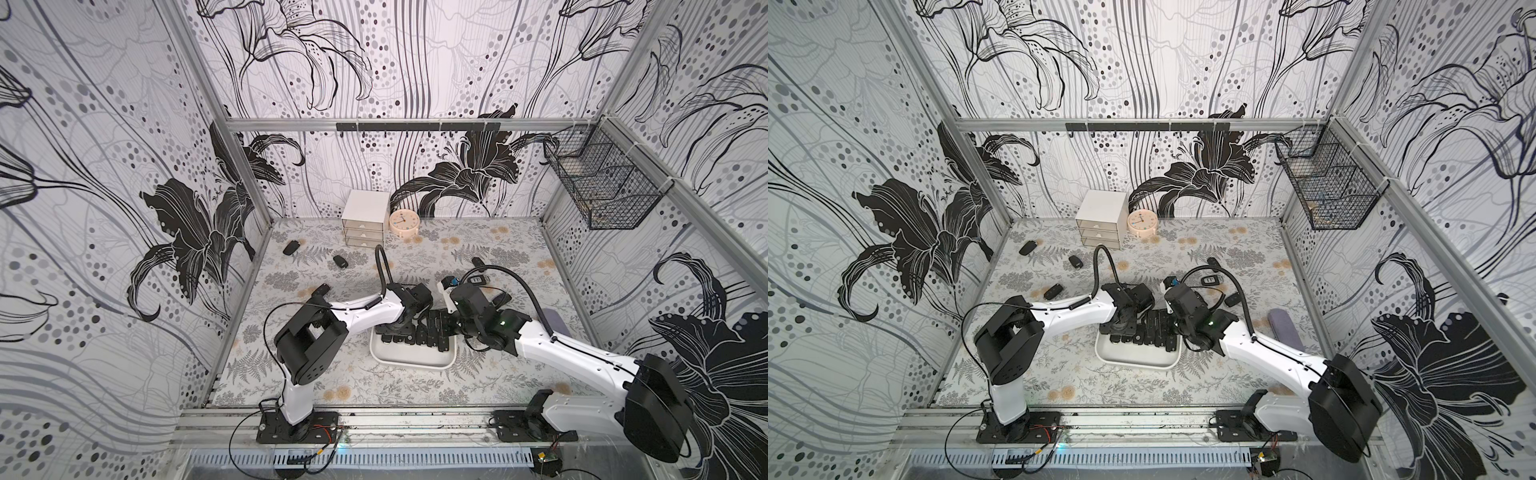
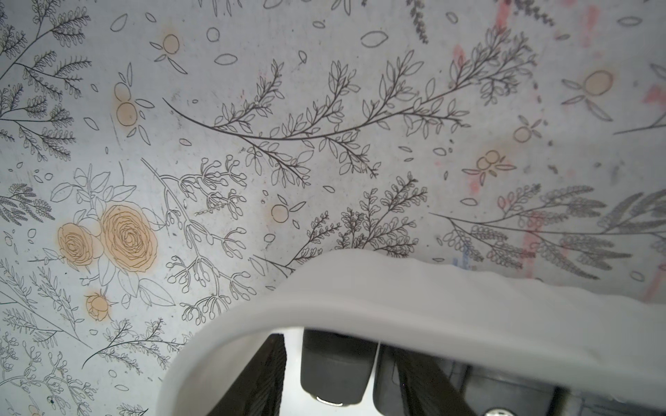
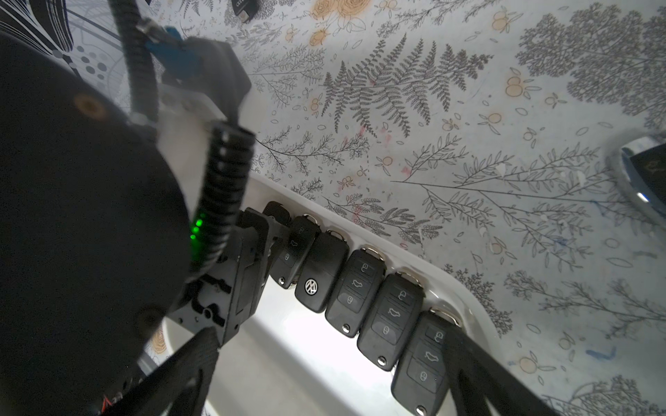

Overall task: Place the car key into the storage box
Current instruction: Place the car key in the storage box, then pick up the car key from the center of the board, then place the car key in the storage box, then move the car key to the center of the board.

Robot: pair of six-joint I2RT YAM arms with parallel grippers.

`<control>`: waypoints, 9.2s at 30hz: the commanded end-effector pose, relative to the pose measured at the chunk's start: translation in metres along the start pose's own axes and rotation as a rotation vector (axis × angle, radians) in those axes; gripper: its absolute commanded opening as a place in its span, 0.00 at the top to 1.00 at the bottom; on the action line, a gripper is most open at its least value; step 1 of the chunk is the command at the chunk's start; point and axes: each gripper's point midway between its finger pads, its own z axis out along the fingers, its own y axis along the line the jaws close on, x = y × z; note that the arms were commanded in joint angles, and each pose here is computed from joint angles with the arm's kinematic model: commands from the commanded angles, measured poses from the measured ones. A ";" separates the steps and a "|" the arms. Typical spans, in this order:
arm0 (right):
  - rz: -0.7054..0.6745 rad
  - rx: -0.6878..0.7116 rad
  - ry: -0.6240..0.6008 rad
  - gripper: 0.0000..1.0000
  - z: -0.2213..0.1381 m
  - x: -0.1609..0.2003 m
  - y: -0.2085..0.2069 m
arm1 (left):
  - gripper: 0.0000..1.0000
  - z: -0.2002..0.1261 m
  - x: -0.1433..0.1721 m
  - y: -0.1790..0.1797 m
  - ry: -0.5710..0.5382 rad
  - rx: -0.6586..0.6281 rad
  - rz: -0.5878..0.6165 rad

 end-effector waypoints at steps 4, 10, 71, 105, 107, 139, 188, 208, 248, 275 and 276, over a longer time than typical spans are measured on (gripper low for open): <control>0.008 0.034 -0.027 0.00 -0.005 -0.002 -0.008 | 0.47 -0.030 -0.018 -0.004 -0.066 0.068 -0.046; 0.015 0.125 -0.109 0.00 -0.022 -0.015 -0.027 | 0.26 -0.058 -0.034 -0.012 -0.117 0.145 -0.068; 0.855 0.767 0.063 0.14 0.063 -0.094 -0.278 | 0.01 -0.135 -0.161 0.048 -0.382 0.592 -0.231; 0.749 0.780 0.183 0.69 0.049 -0.071 -0.280 | 0.01 -0.128 -0.147 0.052 -0.357 0.624 -0.300; 0.737 0.772 0.176 0.69 0.045 -0.073 -0.277 | 0.01 -0.128 -0.144 0.053 -0.356 0.624 -0.302; -0.223 0.272 0.132 0.67 -0.014 -0.053 -0.043 | 0.01 -0.143 -0.090 0.071 -0.347 0.681 -0.248; -0.655 0.140 0.576 0.56 0.029 0.113 -0.007 | 0.01 -0.157 -0.068 0.080 -0.376 0.693 -0.355; -0.587 0.180 0.379 0.35 0.013 0.064 0.012 | 0.01 -0.149 -0.075 0.089 -0.392 0.600 -0.337; -0.100 0.182 -0.135 0.00 -0.011 -0.105 -0.014 | 0.01 -0.074 -0.168 0.152 -0.298 0.344 -0.553; -0.041 0.099 -0.132 0.00 -0.002 -0.128 -0.022 | 0.00 -0.039 -0.248 0.173 -0.309 0.289 -0.603; -0.040 0.092 -0.134 0.00 -0.002 -0.129 -0.021 | 0.00 -0.037 -0.251 0.180 -0.311 0.282 -0.612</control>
